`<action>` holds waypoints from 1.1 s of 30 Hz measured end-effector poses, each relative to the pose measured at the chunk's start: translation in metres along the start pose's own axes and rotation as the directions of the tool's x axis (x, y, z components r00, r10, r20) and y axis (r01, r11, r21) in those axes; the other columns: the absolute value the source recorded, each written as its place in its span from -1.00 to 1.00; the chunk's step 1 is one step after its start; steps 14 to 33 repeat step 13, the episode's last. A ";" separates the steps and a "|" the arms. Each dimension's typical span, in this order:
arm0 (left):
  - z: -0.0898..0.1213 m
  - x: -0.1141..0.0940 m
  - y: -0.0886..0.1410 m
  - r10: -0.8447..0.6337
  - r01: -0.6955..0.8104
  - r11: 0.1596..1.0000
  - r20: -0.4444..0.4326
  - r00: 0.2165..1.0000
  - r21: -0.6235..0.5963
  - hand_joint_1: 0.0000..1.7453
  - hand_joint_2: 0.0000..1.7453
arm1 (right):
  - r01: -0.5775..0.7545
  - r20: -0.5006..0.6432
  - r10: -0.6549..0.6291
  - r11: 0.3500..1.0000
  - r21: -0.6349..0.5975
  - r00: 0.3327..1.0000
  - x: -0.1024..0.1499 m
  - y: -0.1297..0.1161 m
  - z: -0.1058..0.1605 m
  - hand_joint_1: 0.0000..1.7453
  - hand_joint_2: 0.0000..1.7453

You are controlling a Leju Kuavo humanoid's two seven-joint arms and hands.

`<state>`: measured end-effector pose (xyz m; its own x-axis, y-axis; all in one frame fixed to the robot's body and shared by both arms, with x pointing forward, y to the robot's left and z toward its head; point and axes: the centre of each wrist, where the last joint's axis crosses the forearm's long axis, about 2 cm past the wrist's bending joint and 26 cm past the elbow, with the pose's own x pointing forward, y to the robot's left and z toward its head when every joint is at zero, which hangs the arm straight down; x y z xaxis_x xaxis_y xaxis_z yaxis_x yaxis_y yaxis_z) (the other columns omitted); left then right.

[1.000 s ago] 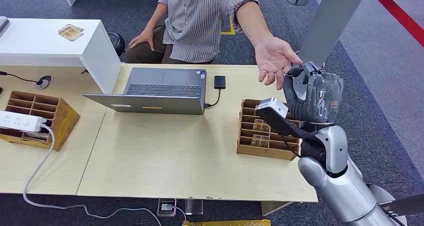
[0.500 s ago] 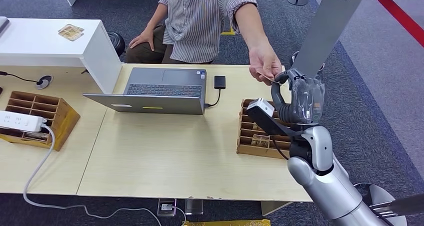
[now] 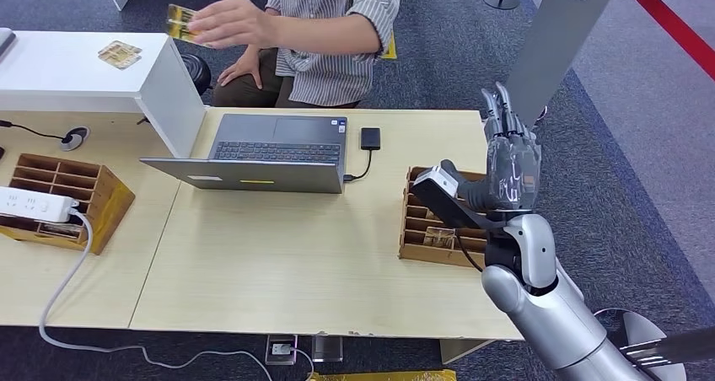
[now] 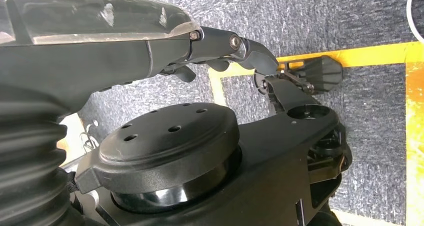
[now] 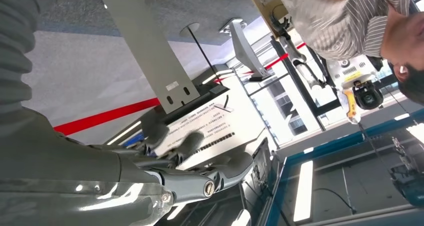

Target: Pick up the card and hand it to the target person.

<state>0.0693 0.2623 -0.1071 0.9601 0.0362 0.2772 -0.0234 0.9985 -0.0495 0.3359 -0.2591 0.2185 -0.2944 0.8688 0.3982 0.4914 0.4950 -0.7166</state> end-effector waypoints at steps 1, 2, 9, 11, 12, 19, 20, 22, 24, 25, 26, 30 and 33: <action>0.000 0.000 0.000 0.000 0.000 1.000 0.000 1.000 0.000 -1.00 -0.50 | 0.000 0.000 0.000 1.000 0.000 1.000 0.000 0.000 0.000 -1.00 1.00; 0.000 0.000 0.000 0.002 -0.002 1.000 -0.003 1.000 0.001 -1.00 -1.00 | 0.000 -0.001 0.000 1.000 0.000 1.000 0.000 0.000 0.000 -1.00 1.00; 0.000 -0.003 0.001 0.010 -0.010 1.000 -0.025 1.000 0.022 -1.00 -1.00 | 0.083 -0.029 -0.083 0.996 -0.013 0.996 -0.001 0.000 0.000 -1.00 1.00; 0.000 -0.004 0.001 0.013 -0.012 1.000 -0.026 1.000 0.027 -1.00 -1.00 | 0.195 -0.049 -0.195 0.981 -0.009 0.979 -0.003 0.000 0.002 -1.00 1.00; 0.001 -0.004 0.001 0.015 -0.014 0.999 -0.026 1.000 0.029 -1.00 -1.00 | 0.271 -0.062 -0.271 0.962 -0.005 0.960 -0.005 0.000 0.003 -1.00 1.00; 0.001 -0.004 0.001 0.016 -0.015 0.999 -0.026 1.000 0.030 -1.00 -1.00 | 0.311 -0.069 -0.311 0.950 -0.005 0.948 -0.006 0.001 0.004 -1.00 1.00; 0.001 -0.004 0.001 0.016 -0.015 0.999 -0.026 1.000 0.030 -1.00 -1.00 | 0.311 -0.069 -0.311 0.950 -0.005 0.948 -0.006 0.001 0.004 -1.00 1.00; 0.001 -0.004 0.001 0.016 -0.015 0.999 -0.026 1.000 0.030 -1.00 -1.00 | 0.311 -0.069 -0.311 0.950 -0.005 0.948 -0.006 0.001 0.004 -1.00 1.00; 0.001 -0.004 0.001 0.016 -0.015 0.999 -0.026 1.000 0.030 -1.00 -1.00 | 0.311 -0.069 -0.311 0.950 -0.005 0.948 -0.006 0.001 0.004 -1.00 1.00; 0.001 -0.004 0.001 0.016 -0.015 0.999 -0.026 1.000 0.030 -1.00 -1.00 | 0.311 -0.069 -0.311 0.950 -0.005 0.948 -0.006 0.001 0.004 -1.00 1.00; 0.001 -0.004 0.001 0.016 -0.015 0.999 -0.026 1.000 0.030 -1.00 -1.00 | 0.311 -0.069 -0.311 0.950 -0.005 0.948 -0.006 0.001 0.004 -1.00 1.00; 0.001 -0.004 0.001 0.016 -0.015 0.999 -0.026 1.000 0.030 -1.00 -1.00 | 0.311 -0.069 -0.311 0.950 -0.005 0.948 -0.006 0.001 0.004 -1.00 1.00; 0.001 -0.004 0.001 0.016 -0.015 0.999 -0.026 1.000 0.030 -1.00 -1.00 | 0.311 -0.069 -0.311 0.950 -0.005 0.948 -0.006 0.001 0.004 -1.00 1.00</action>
